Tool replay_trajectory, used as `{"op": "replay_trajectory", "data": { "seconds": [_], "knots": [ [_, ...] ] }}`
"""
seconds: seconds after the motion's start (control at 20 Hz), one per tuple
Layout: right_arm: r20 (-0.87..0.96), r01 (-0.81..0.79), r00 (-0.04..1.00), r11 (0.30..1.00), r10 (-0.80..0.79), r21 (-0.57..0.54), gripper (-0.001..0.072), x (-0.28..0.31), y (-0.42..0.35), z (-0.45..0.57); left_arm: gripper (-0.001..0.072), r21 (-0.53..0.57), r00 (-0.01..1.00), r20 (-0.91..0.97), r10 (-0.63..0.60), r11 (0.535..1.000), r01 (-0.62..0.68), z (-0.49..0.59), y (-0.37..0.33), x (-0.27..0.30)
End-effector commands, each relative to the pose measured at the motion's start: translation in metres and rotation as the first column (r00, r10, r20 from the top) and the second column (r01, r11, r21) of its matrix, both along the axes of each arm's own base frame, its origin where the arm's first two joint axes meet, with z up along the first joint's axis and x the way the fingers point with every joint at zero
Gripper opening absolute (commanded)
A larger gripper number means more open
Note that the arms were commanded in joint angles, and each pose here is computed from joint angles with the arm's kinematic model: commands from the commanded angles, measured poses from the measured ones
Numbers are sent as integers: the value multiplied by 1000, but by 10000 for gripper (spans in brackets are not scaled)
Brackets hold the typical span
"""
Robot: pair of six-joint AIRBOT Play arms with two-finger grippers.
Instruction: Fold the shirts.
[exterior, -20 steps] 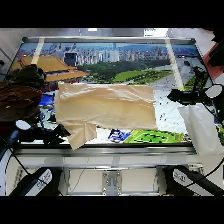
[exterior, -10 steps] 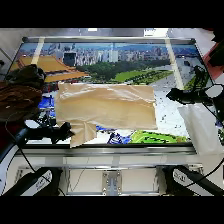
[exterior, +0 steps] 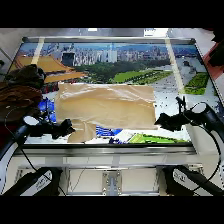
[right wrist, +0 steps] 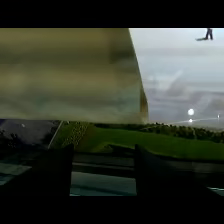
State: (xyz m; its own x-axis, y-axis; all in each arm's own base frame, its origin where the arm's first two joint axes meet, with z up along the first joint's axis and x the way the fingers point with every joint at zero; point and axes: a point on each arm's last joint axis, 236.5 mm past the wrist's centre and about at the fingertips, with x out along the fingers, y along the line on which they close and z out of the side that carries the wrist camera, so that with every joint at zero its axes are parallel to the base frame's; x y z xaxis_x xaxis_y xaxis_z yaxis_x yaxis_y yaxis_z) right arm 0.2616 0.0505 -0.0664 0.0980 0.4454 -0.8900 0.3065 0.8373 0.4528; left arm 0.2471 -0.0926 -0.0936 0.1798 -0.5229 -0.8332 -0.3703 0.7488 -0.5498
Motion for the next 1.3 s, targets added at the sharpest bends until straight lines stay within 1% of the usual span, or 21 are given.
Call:
{"op": "replay_trajectory", "data": {
  "seconds": [0.0, 0.2, 0.35, 0.4, 0.45, 0.5, 0.6, 0.75, 0.8, 0.9, 0.95, 1.1, 1.25],
  "knots": [
    [-54, 108, 993, 990, -103, 90, 445, -17, 21, -25, 14, -3, 1000, 7, -14, 1000, 14, 1, -1, 0],
    [6, 205, 979, 977, -206, 67, 445, -4, 13, -41, 14, -3, 1000, 7, -14, 1000, 14, 1, -1, 0],
    [83, 331, 938, 940, -337, 87, 441, 21, 6, -44, 15, -4, 1000, 7, -14, 1000, 14, 2, -1, 0],
    [97, 354, 927, 931, -362, 91, 368, 25, 3, -44, 14, -5, 1000, 7, -13, 1000, 13, 2, -2, 0],
    [114, 362, 922, 928, -370, 86, 249, 29, 0, -44, 15, -5, 1000, 7, -14, 1000, 14, 2, -2, 0],
    [122, 366, 919, 927, -374, 84, 194, 31, -1, -44, 14, -5, 1000, 7, -14, 1000, 14, 2, -2, 0],
    [136, 354, 920, 929, -367, 110, 31, 35, 4, -40, 14, -7, 1000, 10, -19, 1000, 20, 4, -2, 2],
    [163, 307, 925, 928, -343, 209, 30, 39, 24, -16, 14, -24, 991, 62, -119, 992, 121, 33, -9, 7],
    [192, 294, 922, 930, -336, 219, 29, 40, 25, -5, 13, -8, 983, 105, -147, 989, 149, 50, -8, 12],
    [277, 274, 901, 933, -334, 234, 29, 43, 26, 24, 13, 80, 960, 206, -192, 981, 179, 85, 3, 24],
    [322, 267, 887, 936, -332, 229, 28, 45, 24, 39, 13, 139, 947, 248, -206, 975, 176, 102, 12, 29],
    [461, 253, 843, 960, -279, 118, 28, 55, 1, 82, 12, 320, 915, 342, -213, 942, 99, 148, 47, 47],
    [587, 248, 771, 966, -246, 78, 27, 83, -13, 132, 11, 348, 863, 443, -243, 934, 85, 189, 45, 69]
  ]
}}
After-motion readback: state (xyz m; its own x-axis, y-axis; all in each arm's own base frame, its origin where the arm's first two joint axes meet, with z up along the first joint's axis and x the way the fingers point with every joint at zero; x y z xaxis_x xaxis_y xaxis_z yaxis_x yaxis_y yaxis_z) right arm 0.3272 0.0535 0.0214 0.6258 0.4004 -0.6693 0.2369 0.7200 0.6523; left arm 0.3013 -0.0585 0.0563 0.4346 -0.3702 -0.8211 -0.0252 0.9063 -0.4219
